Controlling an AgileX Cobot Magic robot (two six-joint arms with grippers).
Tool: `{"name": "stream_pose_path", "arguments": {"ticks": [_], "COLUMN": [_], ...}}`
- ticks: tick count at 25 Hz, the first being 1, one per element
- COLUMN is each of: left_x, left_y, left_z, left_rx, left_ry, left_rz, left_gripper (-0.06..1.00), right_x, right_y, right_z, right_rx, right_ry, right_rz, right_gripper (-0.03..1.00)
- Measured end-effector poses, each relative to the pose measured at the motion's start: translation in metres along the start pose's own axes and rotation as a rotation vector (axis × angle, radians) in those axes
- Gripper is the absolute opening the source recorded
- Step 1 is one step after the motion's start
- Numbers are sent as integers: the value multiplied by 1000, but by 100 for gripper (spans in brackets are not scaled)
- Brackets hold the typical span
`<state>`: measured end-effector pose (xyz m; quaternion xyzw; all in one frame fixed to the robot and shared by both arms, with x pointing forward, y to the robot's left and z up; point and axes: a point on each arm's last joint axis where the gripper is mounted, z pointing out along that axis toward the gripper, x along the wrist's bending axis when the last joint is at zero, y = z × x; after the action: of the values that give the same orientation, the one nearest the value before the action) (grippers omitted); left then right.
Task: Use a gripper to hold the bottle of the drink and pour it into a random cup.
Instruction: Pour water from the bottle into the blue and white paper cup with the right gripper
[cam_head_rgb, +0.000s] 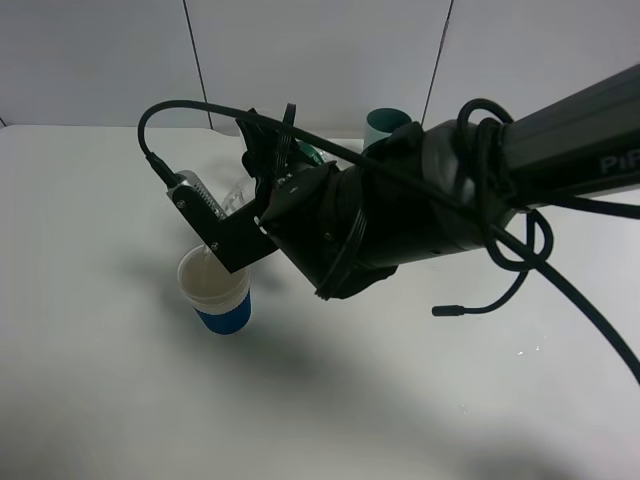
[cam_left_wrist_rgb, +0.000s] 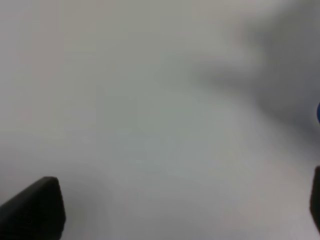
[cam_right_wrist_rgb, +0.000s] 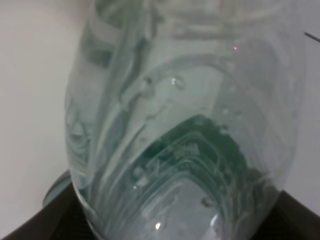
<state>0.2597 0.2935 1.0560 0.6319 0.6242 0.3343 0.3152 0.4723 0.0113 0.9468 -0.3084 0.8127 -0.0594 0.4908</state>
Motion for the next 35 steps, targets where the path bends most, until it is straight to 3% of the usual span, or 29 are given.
{"name": "stream_pose_path", "arguments": {"ticks": [35], "left_x": [0], "left_y": [0], "left_z": [0], "left_rx": [0], "left_ry": [0], "left_rz": [0], "left_gripper": [99], "right_x": [-1], "right_y": [0], "right_z": [0], "right_rx": [1], "right_ry": [-8], "right_rz": [-96], "right_gripper": [56]}}
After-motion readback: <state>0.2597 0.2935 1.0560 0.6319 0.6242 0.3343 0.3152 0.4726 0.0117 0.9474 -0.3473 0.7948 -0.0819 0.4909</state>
